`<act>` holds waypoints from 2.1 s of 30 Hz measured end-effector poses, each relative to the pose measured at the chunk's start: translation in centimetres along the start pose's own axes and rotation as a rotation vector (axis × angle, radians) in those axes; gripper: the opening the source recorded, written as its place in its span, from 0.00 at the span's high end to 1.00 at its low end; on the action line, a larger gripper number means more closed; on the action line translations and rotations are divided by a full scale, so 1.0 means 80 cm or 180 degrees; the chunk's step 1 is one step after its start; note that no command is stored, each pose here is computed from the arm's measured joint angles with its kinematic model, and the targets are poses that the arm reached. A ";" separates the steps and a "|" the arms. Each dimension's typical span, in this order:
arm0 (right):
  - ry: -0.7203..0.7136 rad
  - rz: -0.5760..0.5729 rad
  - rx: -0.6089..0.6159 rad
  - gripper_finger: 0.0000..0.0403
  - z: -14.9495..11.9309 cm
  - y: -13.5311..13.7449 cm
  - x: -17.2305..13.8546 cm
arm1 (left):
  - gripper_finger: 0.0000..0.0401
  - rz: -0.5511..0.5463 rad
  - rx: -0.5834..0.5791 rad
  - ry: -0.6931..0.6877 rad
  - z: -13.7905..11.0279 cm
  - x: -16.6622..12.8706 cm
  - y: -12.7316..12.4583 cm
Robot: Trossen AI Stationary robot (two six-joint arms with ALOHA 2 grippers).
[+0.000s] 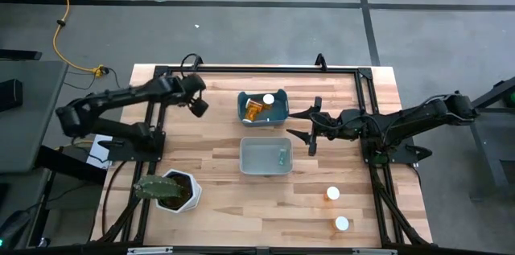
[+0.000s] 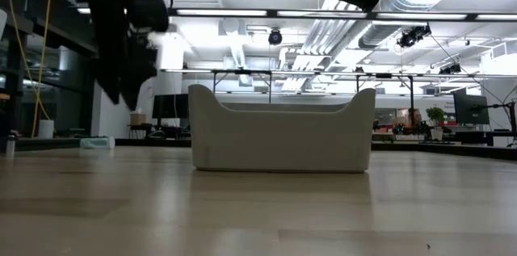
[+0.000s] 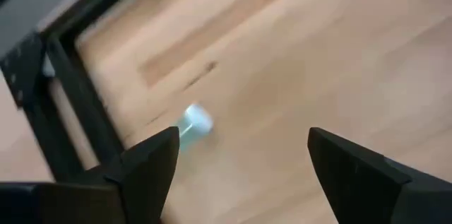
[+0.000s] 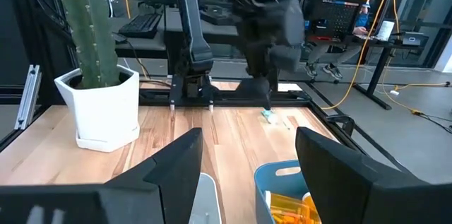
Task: Pick and place medicine bottles into bin by pill shape (circle, oval)
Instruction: Put the green tablet bottle into the gray bin
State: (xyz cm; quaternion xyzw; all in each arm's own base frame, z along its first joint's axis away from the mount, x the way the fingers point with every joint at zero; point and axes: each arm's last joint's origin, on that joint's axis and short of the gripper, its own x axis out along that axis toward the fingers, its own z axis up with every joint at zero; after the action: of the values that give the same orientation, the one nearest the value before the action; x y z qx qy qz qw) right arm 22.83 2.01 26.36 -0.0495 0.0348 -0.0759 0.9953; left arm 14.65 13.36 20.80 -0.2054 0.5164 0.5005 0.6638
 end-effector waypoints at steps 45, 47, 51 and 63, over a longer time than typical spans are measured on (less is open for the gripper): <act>0.0023 0.0002 0.0104 0.45 -0.001 0.000 0.000 | 0.44 0.0172 0.0977 0.1277 0.023 0.117 -0.003; 0.0031 0.0003 0.0101 0.45 -0.001 0.000 0.000 | 0.48 0.0119 0.0990 0.1291 0.022 0.117 -0.002; 0.0049 0.0005 0.0096 0.45 -0.002 0.000 0.000 | 0.55 0.0055 0.0977 0.1310 0.022 0.117 -0.003; 0.0048 0.0004 0.0096 0.45 -0.002 0.000 0.000 | 0.61 -0.0010 0.1108 0.1371 0.031 0.101 -0.001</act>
State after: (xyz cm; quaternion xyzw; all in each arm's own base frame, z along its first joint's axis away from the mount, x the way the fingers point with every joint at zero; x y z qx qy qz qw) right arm 22.82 2.02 26.20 -0.0339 0.0411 -0.0761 0.9957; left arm 15.61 18.97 14.52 -0.1909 0.7235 0.3480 0.5648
